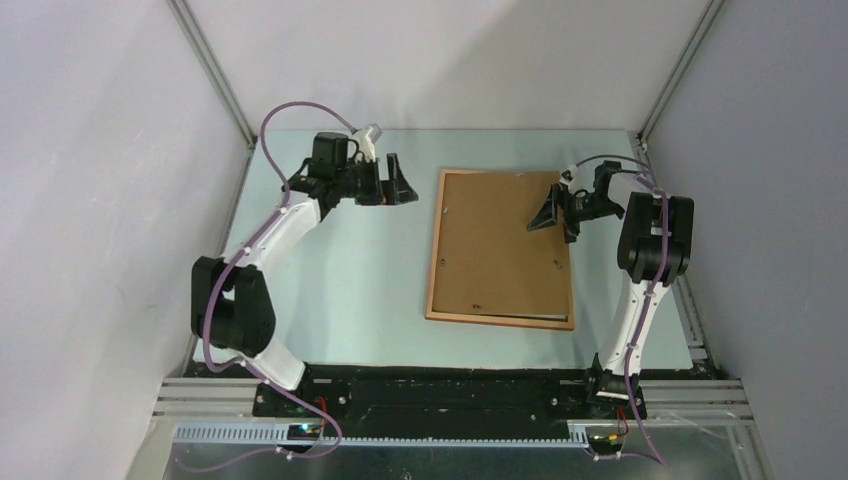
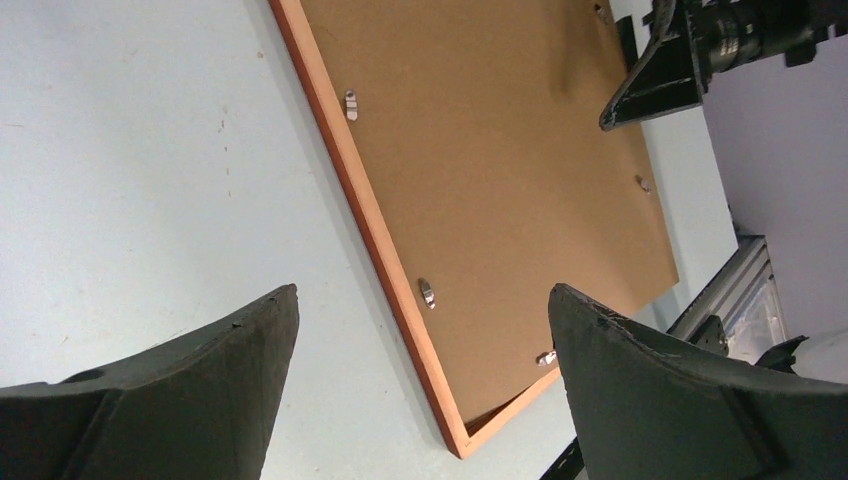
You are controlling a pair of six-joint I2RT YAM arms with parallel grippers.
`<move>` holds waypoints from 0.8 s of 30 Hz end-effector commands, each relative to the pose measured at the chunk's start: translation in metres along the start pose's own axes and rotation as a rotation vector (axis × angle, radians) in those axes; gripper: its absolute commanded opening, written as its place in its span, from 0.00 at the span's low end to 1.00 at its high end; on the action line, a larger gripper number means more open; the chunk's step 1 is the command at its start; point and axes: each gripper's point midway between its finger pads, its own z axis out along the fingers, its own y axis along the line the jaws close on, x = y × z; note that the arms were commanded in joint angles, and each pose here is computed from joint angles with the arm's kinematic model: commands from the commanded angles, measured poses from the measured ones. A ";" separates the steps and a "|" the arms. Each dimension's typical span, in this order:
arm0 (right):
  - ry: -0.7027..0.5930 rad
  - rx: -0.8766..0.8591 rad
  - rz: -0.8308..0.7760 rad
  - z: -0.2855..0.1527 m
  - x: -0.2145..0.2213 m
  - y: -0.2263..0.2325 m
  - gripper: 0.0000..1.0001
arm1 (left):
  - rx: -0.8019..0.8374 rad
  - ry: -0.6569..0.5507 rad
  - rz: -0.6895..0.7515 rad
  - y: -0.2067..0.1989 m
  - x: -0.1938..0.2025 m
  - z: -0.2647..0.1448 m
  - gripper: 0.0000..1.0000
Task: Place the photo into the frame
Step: Place the photo frame item in the photo frame.
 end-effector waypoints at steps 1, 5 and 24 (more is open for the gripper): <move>-0.046 0.091 -0.093 -0.012 -0.008 0.016 0.75 | -0.010 0.006 0.032 -0.001 0.001 0.014 0.98; -0.051 0.157 -0.124 -0.013 -0.008 0.014 0.77 | -0.017 0.033 0.064 -0.005 0.008 0.030 0.98; -0.033 0.259 -0.116 -0.006 -0.003 0.000 0.79 | 0.134 0.176 0.288 -0.127 0.062 0.142 0.98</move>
